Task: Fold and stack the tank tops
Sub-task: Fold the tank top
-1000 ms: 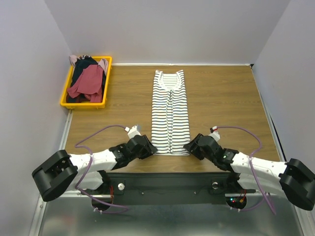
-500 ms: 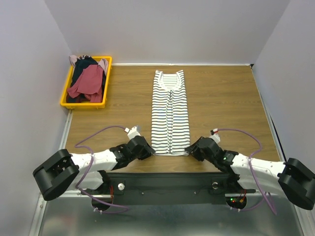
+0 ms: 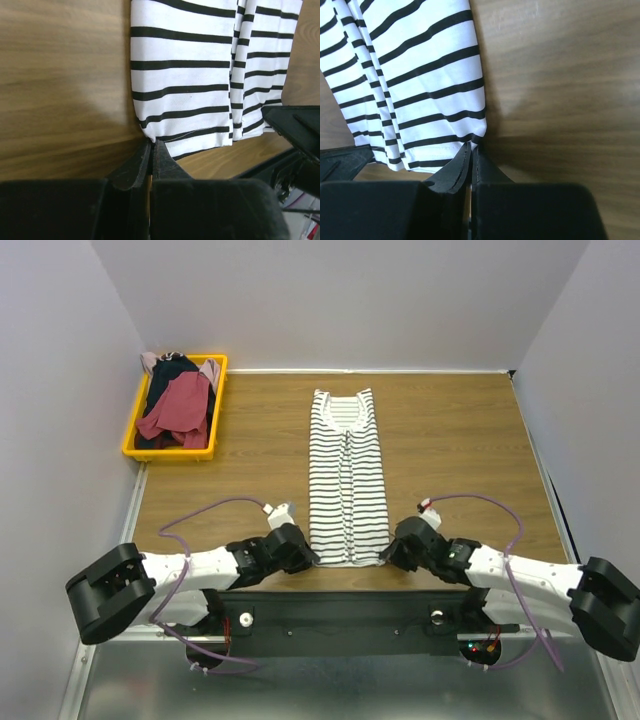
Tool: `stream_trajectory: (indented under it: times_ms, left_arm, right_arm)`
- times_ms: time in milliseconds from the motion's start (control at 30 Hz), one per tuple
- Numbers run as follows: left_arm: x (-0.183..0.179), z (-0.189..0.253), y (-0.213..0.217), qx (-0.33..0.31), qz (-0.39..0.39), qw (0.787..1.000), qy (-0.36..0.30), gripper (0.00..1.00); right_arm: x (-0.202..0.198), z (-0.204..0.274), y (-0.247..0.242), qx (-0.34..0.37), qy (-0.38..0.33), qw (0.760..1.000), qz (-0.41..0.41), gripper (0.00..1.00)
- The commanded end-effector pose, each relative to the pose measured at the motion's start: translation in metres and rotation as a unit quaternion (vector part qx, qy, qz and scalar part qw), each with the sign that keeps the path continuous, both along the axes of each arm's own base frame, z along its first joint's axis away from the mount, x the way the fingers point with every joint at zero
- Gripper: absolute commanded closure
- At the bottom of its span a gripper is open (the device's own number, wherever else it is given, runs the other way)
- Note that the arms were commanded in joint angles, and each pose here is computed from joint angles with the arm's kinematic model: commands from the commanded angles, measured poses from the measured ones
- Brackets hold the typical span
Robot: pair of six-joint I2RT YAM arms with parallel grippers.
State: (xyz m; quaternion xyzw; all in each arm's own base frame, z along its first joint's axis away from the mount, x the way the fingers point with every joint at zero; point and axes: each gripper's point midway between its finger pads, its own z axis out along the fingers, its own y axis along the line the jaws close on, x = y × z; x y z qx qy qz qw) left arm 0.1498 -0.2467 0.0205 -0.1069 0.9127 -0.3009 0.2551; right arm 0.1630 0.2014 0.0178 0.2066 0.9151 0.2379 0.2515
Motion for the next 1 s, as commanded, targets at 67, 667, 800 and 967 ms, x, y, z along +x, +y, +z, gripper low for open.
stream_trajectory:
  times_ms: [67,667,800,967]
  left_arm:
    - [-0.048,-0.009,-0.004,0.028,-0.042,0.998,0.045,1.00]
    - [-0.065,0.054,-0.021,0.002,-0.025,1.000,0.012,1.00]
    - [-0.045,0.064,-0.023,-0.008,-0.018,1.000,-0.003,1.00]
    - [-0.017,0.076,-0.021,-0.008,-0.011,0.999,-0.031,1.00]
  right_arm:
    - [-0.059,-0.021,-0.037,-0.096,0.078,0.990,0.060,1.00]
    - [-0.054,0.053,0.010,-0.126,-0.047,0.988,0.082,1.00]
    - [-0.029,0.075,0.012,-0.134,-0.073,0.986,0.073,1.00]
    - [-0.002,0.086,0.013,-0.155,-0.089,0.982,0.064,0.99]
